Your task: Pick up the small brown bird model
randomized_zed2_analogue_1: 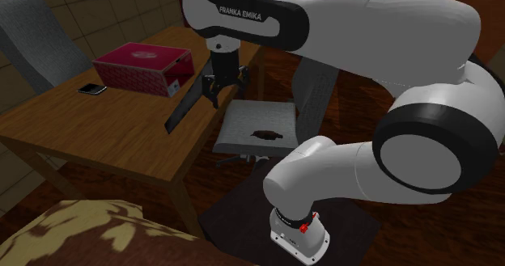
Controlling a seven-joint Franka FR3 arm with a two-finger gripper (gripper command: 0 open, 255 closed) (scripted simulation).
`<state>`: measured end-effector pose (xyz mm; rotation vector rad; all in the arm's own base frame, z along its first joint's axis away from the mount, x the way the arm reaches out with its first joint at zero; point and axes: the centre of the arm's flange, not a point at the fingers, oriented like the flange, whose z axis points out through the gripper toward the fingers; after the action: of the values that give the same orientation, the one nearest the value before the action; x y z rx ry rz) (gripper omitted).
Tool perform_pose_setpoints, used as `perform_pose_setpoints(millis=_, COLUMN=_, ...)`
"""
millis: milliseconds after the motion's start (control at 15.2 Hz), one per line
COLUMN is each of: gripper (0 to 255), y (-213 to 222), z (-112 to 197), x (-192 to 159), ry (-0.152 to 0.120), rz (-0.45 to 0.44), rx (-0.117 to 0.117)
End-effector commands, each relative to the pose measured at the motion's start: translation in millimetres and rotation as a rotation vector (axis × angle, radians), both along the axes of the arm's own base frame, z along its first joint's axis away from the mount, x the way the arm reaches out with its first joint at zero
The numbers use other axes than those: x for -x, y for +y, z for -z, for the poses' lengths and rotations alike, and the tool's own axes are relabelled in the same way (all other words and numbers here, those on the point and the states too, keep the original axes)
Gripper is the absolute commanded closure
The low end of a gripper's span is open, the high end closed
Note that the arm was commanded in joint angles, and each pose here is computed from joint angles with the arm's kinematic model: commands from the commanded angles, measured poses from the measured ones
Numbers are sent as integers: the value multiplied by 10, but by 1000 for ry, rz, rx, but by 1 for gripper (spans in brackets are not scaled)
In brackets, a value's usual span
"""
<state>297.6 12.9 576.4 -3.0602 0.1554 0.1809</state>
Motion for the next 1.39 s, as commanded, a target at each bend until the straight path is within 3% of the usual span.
perform_pose_setpoints(millis=0, gripper=0, y=0, z=0, x=0, ry=0, rz=0, rx=0)
perform_pose_setpoints(millis=1320, gripper=0, y=-1562, z=2043, x=-60, ry=-56, rz=-458, rx=3)
